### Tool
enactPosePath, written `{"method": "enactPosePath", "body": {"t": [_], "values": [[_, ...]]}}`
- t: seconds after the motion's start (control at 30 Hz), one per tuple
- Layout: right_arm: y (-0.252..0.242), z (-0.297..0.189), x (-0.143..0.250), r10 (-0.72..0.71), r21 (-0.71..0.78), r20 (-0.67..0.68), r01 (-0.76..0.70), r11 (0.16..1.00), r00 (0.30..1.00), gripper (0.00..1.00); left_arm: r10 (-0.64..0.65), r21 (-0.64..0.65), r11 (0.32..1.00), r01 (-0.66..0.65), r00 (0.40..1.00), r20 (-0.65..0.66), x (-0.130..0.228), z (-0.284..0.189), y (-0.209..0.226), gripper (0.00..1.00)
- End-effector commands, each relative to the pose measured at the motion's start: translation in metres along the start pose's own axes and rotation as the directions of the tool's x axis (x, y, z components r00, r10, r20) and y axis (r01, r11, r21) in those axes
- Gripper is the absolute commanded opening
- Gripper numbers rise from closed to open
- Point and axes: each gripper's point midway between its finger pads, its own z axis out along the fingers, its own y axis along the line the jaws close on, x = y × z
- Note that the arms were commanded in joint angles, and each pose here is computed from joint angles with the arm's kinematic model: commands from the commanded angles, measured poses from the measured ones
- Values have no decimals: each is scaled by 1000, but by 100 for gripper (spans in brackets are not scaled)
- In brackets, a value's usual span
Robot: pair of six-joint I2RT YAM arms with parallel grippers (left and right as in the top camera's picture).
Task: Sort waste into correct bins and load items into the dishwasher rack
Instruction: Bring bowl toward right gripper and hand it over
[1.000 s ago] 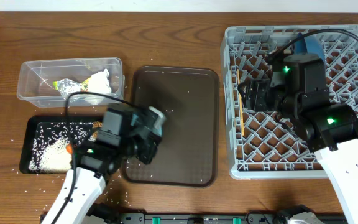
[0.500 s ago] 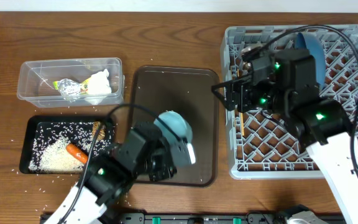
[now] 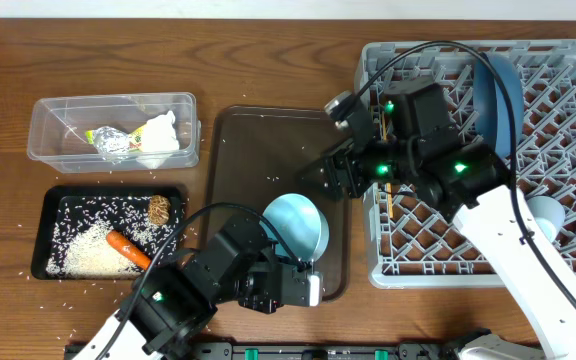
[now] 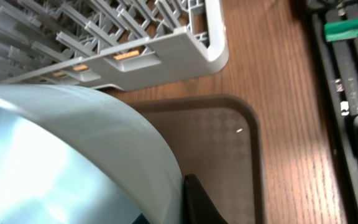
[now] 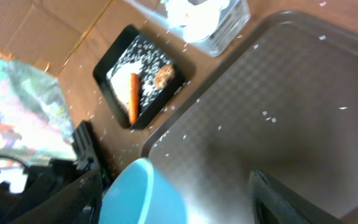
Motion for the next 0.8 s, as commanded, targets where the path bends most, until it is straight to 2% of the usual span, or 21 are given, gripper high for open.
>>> {"method": "enactPosePath", "body": {"t": [0.0,0.17,0.27,0.33,0.4,0.57,0.77], "values": [[10,5,9,-25,-24,-41,24,999,999,66,40,-52,998,-42,998,-45,1,-2,14,7],[-7,14,29,19,85,-121,-9,996,992,61,57,-83,995,-61,997,-55,1,0,22,6],[-17,17,36,42,129,-152,-23,991,987,57,58,-155,985,-75,993,-107,8,-3,36,6],[-19,19,37,48,131,-158,-27,991,986,55,57,-186,979,-80,991,-122,9,-4,43,6],[-22,20,38,52,140,-162,-30,990,985,48,59,-198,977,-82,991,-119,8,-4,45,6],[-34,21,40,96,208,-160,-61,976,982,43,86,-234,966,-113,989,-122,5,-6,54,7],[-37,21,40,104,229,-156,-66,971,982,44,103,-294,948,-120,992,-73,-9,-7,69,6]]}}
